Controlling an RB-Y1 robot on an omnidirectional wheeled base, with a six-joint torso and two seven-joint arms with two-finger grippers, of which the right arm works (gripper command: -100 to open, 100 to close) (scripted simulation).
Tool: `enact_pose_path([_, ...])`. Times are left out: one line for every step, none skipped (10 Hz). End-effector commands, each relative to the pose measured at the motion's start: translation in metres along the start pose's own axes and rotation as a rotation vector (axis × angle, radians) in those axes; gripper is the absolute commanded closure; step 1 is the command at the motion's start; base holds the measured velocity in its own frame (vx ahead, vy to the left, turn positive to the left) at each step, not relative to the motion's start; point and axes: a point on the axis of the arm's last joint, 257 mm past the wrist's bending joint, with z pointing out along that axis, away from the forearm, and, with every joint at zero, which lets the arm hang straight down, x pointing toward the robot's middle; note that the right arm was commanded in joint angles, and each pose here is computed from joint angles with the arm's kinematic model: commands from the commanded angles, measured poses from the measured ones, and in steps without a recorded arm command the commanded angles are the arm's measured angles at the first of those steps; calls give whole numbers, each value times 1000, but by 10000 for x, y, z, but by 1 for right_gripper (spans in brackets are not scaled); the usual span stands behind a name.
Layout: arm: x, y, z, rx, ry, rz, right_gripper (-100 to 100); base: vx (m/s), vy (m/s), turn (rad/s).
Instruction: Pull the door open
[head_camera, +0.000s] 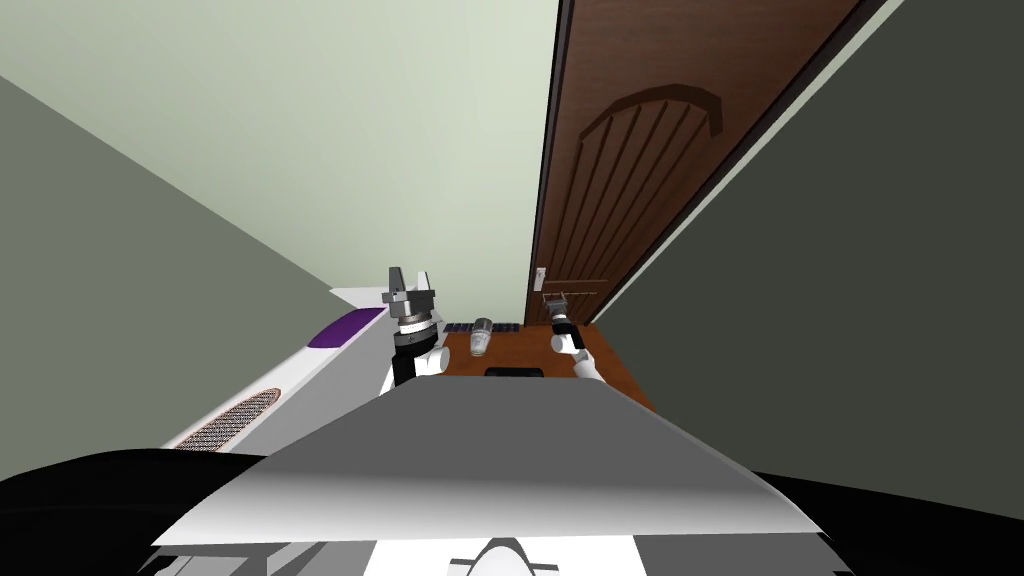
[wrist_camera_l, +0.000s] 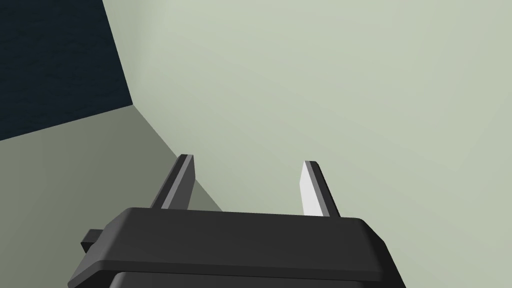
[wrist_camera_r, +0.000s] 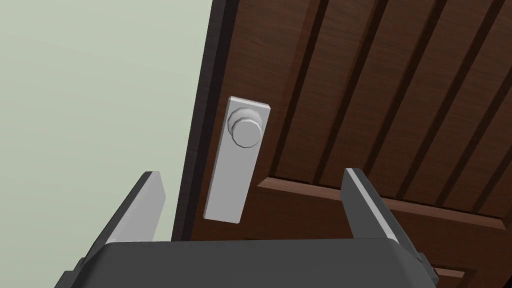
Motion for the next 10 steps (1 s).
enact_pose_path([-97, -14, 29, 5, -23, 39, -100, 97, -31, 46])
enact_pose_path([-161, -19, 41, 8, -38, 61, -100, 97, -24, 40])
enact_pose_path([-272, -25, 60, 12, -64, 98, -100, 118, -43, 59])
enact_pose_path([-326, -27, 69, 13, -76, 116, -100, 115, -38, 57])
enact_pose_path([-380, -27, 77, 14, -89, 135, -100, 104, -30, 35])
enact_pose_path([-428, -27, 84, 14, -100, 151, -100, 84, -39, 34])
enact_pose_path([-513, -23, 96, 14, -121, 179, -100, 97, -41, 51])
enact_pose_path([-555, -21, 101, 14, -131, 193, -100, 107, -40, 47])
enact_pose_path([-623, -15, 109, 12, -147, 216, -100, 113, -20, 44])
enact_pose_path([-710, -4, 119, 10, -168, 244, -100, 148, -34, 61])
